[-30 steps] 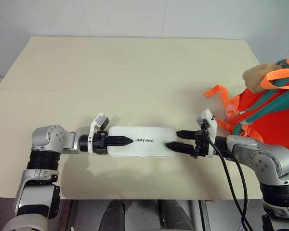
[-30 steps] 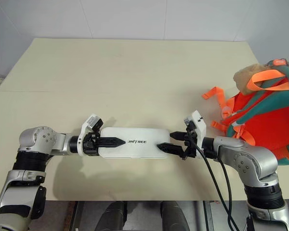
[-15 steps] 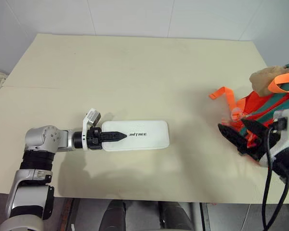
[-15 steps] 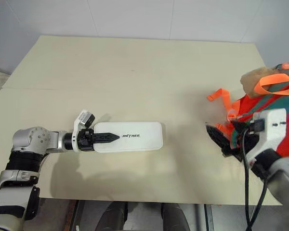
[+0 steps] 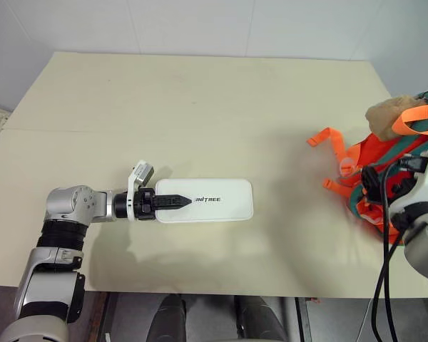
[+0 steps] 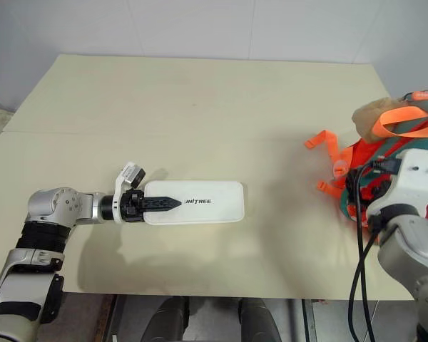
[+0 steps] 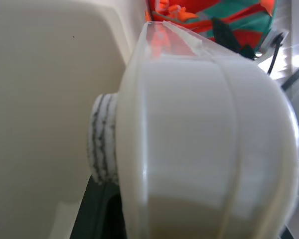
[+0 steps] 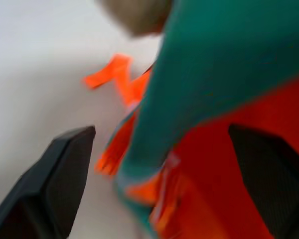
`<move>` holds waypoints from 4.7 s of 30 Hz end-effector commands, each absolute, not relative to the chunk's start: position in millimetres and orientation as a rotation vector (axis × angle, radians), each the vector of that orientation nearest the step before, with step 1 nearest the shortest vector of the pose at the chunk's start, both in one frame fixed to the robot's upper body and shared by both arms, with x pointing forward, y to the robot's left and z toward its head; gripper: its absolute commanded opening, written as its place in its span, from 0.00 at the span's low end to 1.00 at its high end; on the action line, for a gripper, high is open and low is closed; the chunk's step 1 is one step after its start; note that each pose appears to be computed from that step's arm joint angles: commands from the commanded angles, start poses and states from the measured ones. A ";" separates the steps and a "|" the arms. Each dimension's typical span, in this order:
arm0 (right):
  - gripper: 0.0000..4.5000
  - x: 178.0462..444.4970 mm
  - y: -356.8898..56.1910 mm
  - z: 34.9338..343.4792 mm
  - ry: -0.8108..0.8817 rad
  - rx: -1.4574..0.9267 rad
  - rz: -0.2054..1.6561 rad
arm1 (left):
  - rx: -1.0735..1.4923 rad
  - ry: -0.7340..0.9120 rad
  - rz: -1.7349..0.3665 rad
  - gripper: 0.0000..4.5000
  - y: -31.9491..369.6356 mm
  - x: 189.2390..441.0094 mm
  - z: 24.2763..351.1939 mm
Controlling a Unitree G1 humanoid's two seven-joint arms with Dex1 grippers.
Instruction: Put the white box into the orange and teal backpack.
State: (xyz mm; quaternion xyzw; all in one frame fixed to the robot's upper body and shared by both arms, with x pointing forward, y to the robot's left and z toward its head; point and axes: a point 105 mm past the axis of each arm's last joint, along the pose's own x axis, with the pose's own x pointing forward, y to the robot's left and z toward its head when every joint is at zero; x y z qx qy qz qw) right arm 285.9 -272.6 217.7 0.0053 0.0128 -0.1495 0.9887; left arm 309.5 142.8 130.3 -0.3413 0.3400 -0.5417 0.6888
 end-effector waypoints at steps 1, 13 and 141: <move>1.00 302.9 -265.3 217.0 -0.015 0.020 -0.278 | -0.775 0.702 -1.240 0.28 142.9 304.8 140.6; 0.42 339.9 -253.3 192.0 -0.151 0.075 -0.214 | -0.810 0.604 -1.155 0.28 154.9 301.8 135.6; 0.03 234.6 -81.5 192.5 0.351 0.282 1.604 | 0.520 -0.183 -1.680 0.28 46.8 317.5 261.6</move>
